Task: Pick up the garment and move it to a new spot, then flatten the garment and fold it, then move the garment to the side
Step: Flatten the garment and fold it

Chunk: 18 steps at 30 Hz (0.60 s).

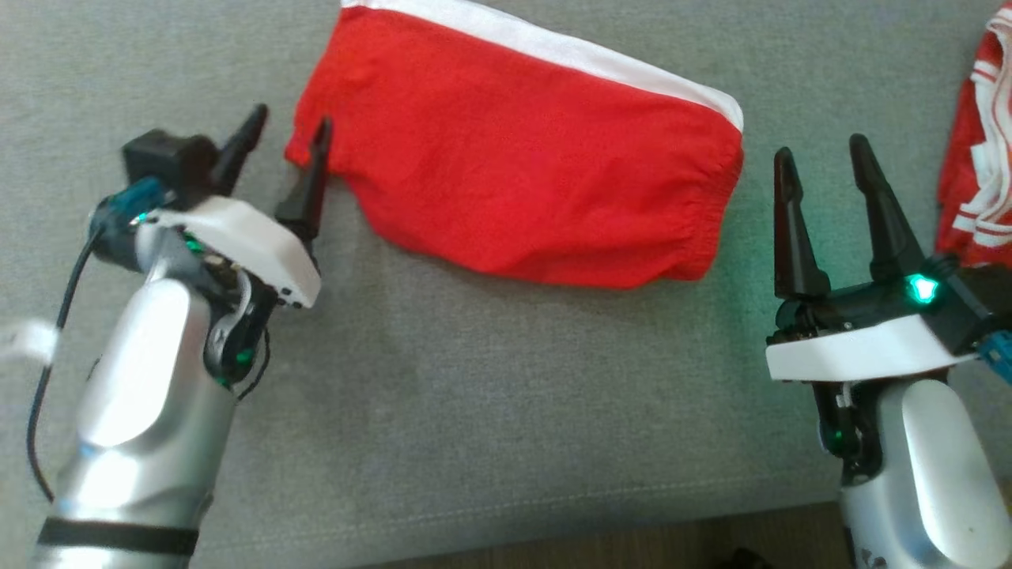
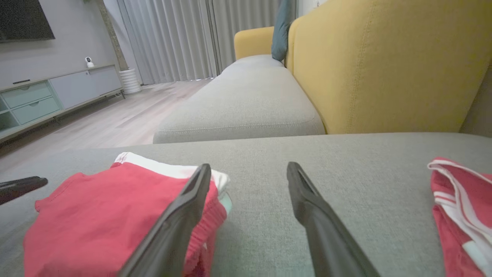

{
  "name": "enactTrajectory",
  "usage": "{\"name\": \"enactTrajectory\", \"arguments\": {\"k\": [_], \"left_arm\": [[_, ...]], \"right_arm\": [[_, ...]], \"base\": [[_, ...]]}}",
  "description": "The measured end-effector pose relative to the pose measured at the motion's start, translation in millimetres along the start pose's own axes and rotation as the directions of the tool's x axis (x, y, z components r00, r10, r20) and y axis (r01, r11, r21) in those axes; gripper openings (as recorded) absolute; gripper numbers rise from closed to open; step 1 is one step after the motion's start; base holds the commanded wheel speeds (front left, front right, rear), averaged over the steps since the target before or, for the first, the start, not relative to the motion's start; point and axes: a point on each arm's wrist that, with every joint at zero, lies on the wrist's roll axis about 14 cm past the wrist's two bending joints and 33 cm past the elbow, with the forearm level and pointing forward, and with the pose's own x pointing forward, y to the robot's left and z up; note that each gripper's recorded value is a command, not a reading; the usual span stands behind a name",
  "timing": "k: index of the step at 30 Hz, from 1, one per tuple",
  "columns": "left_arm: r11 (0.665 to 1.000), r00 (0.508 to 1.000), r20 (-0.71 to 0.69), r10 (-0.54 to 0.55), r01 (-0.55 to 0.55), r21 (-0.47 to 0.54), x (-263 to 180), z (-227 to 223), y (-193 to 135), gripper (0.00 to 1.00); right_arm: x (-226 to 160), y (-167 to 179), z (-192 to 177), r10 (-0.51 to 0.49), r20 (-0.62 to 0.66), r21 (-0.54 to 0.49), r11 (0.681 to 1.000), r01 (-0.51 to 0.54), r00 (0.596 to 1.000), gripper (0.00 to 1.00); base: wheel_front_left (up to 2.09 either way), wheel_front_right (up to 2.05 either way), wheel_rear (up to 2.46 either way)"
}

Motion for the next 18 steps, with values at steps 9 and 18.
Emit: {"name": "enactTrajectory", "arguments": {"k": [9, 18], "left_arm": [[0.998, 0.972, -0.229, -0.049, 0.056, 0.021, 20.4, -31.2, -9.5, 1.00], [0.997, 0.956, -0.290, -0.042, 0.060, 0.053, 21.6, -33.8, -9.6, 0.00]], "right_arm": [[-5.0, -10.2, -9.1, -0.030, -0.023, 0.005, 1.000, 0.030, 0.999, 1.00], [-4.0, -6.3, -13.6, -0.021, -0.029, 0.025, 0.999, 0.021, 0.999, 1.00]], "base": [[0.00, 0.00, 0.00], [0.00, 0.00, 0.00]]}}
